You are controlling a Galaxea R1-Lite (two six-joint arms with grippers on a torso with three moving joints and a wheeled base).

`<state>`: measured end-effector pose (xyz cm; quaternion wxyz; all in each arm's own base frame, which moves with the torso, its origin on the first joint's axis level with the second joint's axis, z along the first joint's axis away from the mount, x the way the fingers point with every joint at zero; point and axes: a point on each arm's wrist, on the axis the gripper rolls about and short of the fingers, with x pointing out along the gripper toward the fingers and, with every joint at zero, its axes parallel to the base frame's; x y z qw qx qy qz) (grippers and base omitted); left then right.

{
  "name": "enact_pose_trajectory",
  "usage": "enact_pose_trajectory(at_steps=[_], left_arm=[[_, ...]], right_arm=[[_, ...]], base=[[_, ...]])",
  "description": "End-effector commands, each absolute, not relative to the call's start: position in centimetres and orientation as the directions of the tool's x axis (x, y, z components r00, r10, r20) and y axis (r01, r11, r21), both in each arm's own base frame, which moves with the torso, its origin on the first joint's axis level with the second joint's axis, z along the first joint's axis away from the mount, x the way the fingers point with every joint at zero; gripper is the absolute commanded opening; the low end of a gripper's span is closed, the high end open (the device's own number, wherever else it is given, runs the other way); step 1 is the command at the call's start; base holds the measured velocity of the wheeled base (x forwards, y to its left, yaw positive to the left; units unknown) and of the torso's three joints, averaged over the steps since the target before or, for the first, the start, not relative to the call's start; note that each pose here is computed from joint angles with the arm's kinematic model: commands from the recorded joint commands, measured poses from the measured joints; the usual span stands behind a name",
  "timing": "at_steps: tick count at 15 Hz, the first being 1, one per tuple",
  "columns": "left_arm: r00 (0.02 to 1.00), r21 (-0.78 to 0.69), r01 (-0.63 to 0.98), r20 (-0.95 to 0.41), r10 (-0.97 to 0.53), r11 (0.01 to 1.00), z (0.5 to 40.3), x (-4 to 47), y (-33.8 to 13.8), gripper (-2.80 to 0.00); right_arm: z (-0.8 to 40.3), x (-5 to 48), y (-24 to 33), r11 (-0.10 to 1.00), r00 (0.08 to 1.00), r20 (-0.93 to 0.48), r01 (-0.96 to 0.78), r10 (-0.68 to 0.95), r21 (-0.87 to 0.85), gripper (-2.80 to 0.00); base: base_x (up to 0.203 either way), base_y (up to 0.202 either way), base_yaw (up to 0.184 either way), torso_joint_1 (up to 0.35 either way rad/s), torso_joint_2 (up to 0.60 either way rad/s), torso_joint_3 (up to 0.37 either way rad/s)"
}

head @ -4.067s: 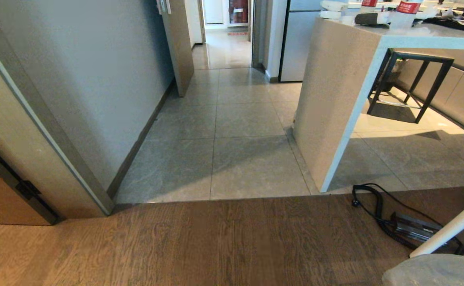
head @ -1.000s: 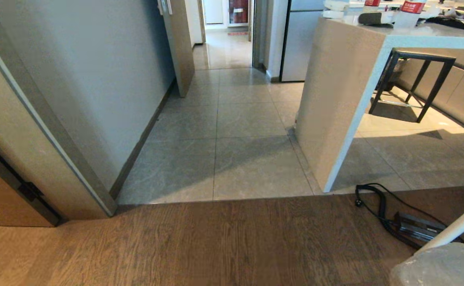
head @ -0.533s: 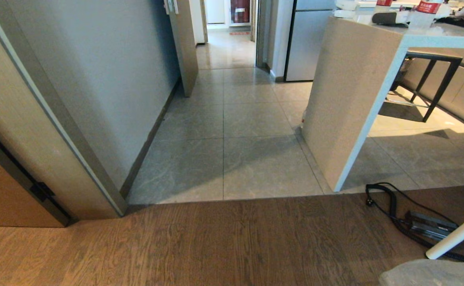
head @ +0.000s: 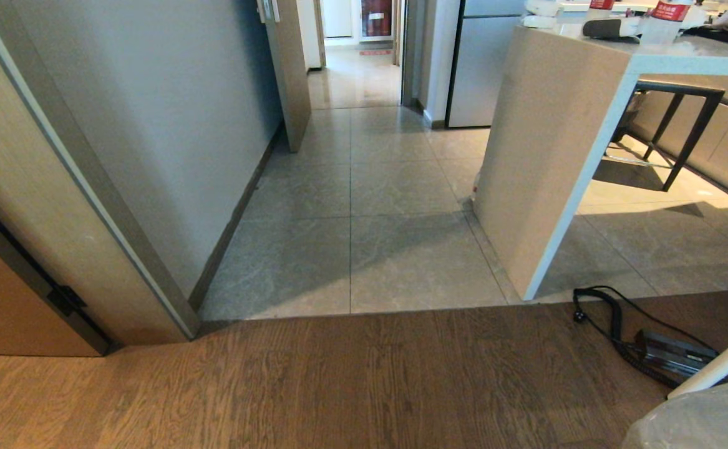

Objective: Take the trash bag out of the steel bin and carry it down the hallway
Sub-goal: Put the trash bag at the door

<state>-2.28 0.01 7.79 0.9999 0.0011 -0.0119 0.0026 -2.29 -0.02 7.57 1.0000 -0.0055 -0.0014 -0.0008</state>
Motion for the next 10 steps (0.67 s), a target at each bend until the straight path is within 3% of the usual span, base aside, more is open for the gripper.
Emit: enact_pose_trajectory(at_steps=[1, 10], left_arm=[[1.0, 0.003, -0.005, 0.012, 0.005, 1.0, 7.49, -2.2, 0.01, -2.8], [1.0, 0.027, -0.004, 0.012, 0.003, 1.0, 7.49, -2.2, 0.01, -2.8]], right_arm=[[7.58, -2.28, -0.03, 1.0, 1.0, 0.003, 0.001, -0.001, -0.012, -2.8], [7.58, -2.28, -0.03, 1.0, 1.0, 0.003, 0.0, 0.0, -0.011, -2.8]], base=[[0.0, 0.0, 0.0, 0.0, 0.0, 0.0], [0.0, 0.0, 0.0, 0.0, 0.0, 0.0]])
